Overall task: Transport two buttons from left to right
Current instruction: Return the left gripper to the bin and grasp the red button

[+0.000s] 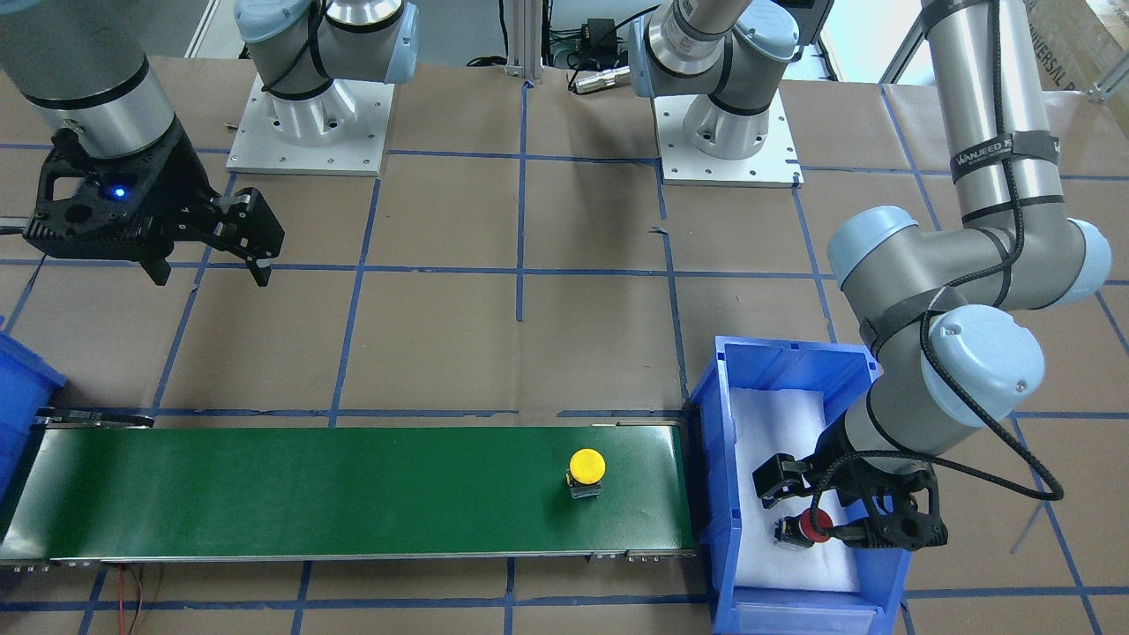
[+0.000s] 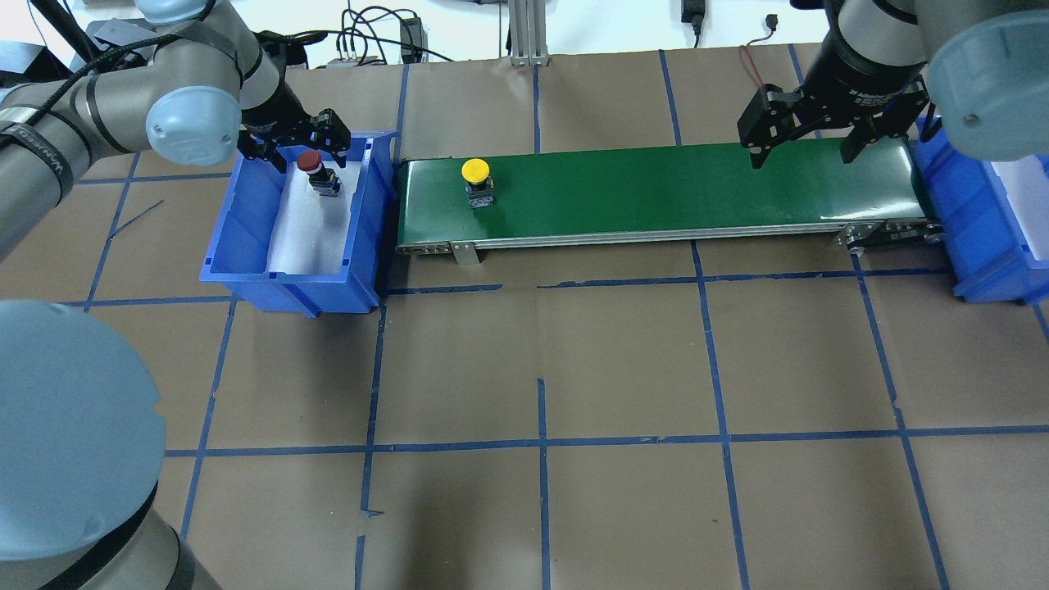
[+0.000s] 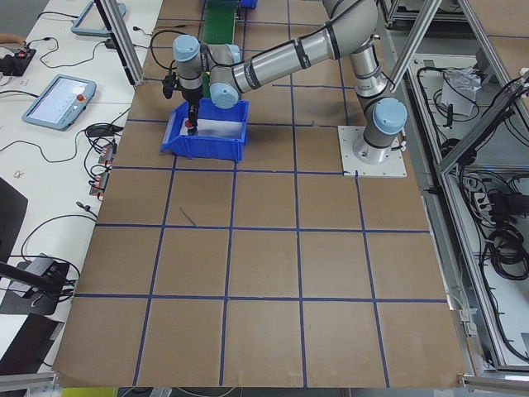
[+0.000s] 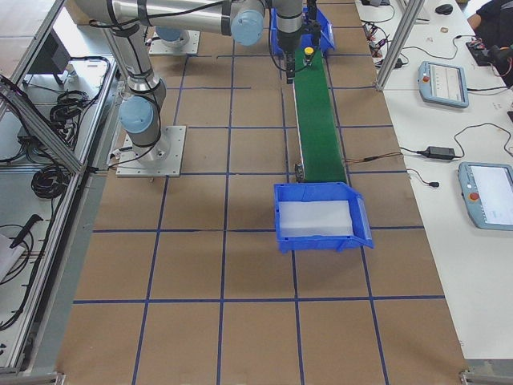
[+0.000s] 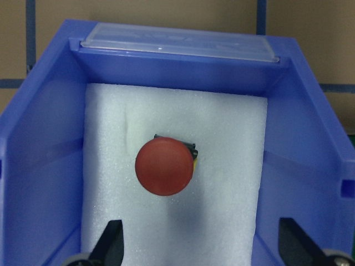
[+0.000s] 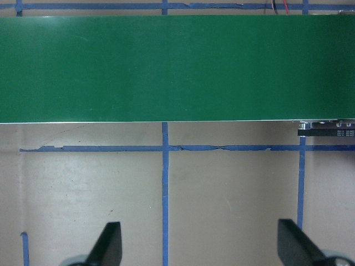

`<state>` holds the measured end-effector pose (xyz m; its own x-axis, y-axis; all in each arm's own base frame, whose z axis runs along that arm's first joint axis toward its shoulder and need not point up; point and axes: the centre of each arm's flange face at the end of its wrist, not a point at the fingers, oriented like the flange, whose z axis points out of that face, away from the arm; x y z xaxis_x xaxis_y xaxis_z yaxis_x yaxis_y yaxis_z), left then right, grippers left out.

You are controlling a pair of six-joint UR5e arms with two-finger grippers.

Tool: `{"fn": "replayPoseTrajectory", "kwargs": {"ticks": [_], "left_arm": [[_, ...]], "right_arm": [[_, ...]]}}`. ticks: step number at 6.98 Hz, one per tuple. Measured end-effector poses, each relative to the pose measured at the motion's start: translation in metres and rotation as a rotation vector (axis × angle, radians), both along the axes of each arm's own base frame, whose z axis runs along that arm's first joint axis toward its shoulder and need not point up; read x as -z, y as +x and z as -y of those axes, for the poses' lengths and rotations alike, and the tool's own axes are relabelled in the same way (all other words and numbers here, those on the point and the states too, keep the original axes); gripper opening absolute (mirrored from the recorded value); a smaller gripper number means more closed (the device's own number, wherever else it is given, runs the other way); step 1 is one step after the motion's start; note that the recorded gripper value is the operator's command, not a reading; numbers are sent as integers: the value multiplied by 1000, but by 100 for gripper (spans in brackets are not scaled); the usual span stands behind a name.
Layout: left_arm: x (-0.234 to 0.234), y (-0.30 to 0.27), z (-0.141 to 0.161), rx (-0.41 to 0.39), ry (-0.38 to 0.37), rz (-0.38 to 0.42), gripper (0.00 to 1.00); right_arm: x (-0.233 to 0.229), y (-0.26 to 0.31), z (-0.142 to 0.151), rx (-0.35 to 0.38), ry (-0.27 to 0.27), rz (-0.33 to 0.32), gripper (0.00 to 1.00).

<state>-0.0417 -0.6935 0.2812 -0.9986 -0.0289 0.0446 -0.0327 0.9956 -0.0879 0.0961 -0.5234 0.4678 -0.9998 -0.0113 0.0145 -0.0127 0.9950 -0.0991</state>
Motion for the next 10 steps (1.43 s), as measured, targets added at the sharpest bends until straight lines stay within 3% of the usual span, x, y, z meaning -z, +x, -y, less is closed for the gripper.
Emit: {"fn": "replayPoseTrajectory", "kwargs": {"ticks": [4,5,6,7,8,10], "left_arm": [[18,25,14,-37,-32,-7,92],[20,26,15,-39,-32,-9,86],[23,26,16,-41,-32,-11,60],[25,26,16,-44,-30,-14,46],[26,25,17,-46,-31,-25,38],[22,23,17,-49,-38,-46,34]], "right_arm": [[0,0,0,0,0,0,100],[0,0,0,0,0,0,100],[0,0,0,0,0,0,100],[0,0,0,0,0,0,100],[0,0,0,0,0,0,100],[0,0,0,0,0,0,100]]}}
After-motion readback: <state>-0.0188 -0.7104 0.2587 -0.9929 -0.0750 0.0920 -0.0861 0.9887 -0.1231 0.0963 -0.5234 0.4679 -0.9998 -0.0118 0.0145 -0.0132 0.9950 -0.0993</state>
